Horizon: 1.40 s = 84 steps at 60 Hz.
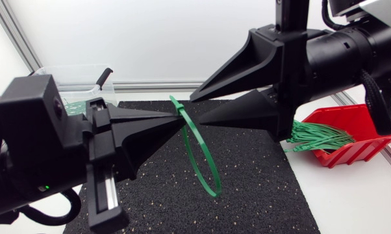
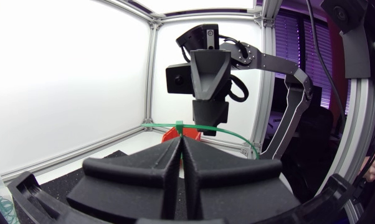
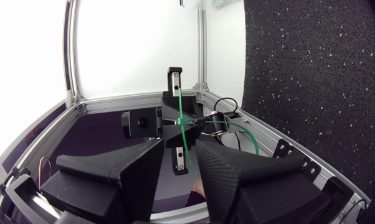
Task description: Take a green cable tie from the red box, thread the tail through the head to close it, then place it in the transparent bin on the left.
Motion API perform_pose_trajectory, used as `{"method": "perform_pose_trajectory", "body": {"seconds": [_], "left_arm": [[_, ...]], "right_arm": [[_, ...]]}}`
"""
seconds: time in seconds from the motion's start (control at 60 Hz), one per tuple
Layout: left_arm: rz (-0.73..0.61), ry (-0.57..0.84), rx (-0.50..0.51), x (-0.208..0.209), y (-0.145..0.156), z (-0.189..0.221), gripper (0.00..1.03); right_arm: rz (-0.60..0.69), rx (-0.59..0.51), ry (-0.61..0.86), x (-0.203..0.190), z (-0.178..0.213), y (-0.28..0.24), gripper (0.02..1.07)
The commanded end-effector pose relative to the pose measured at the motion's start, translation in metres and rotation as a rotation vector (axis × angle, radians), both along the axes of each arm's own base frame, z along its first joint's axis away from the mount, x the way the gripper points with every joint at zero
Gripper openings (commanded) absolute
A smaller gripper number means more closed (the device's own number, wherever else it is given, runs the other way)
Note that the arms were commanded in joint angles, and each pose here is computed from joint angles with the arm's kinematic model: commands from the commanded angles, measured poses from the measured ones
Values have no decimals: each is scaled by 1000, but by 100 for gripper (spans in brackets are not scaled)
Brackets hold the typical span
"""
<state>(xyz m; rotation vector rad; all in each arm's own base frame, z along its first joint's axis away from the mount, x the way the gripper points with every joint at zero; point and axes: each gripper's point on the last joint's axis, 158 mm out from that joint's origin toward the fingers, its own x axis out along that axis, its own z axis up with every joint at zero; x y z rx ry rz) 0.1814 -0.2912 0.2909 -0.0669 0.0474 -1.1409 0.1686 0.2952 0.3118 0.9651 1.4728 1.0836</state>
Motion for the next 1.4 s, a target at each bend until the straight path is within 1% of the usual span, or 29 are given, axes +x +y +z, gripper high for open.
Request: {"method": "perform_pose_trajectory", "body": {"seconds": [0.0, 0.133, 0.5, 0.617, 0.85, 0.867, 0.967, 1.017, 1.05, 1.25, 1.267, 1.283, 1.3, 1.383], "left_arm": [[-5, -21, 35, 5, -1, -14, 4], [-20, -35, 55, 5, -4, -17, 4], [-48, -141, 100, -2, -7, -15, 4], [-62, -156, 114, -5, -10, -16, 4], [-65, -187, 135, -5, -11, -18, 4], [-65, -189, 136, -5, -11, -18, 4], [-64, -194, 141, -5, -10, -19, 4], [-63, -196, 142, -4, -10, -19, 4], [-63, -197, 141, -4, -10, -18, 4], [-63, -199, 142, -4, -11, -17, 4], [-61, -199, 142, -4, -11, -17, 4], [-63, -197, 144, -4, -11, -18, 4], [-63, -198, 143, -4, -11, -17, 4], [-63, -198, 143, -4, -11, -16, 4]], "right_arm": [[-7, 19, -46, 6, 7, -6, 49], [3, 23, -82, 17, 1, -5, 49], [148, 60, -148, 30, -8, 10, 49], [158, 61, -135, 35, -13, 13, 48], [229, 65, -125, 19, -15, 21, 48], [230, 66, -123, 18, -15, 21, 47], [237, 68, -138, 18, -15, 22, 28], [239, 69, -144, 17, -15, 21, 22], [239, 70, -145, 17, -15, 21, 20], [249, 67, -143, 10, -14, 20, 20], [249, 67, -143, 10, -14, 20, 18], [249, 66, -145, 9, -14, 20, 14], [249, 67, -153, 9, -14, 19, 7], [242, 62, -154, 10, -14, 18, 8]]}}
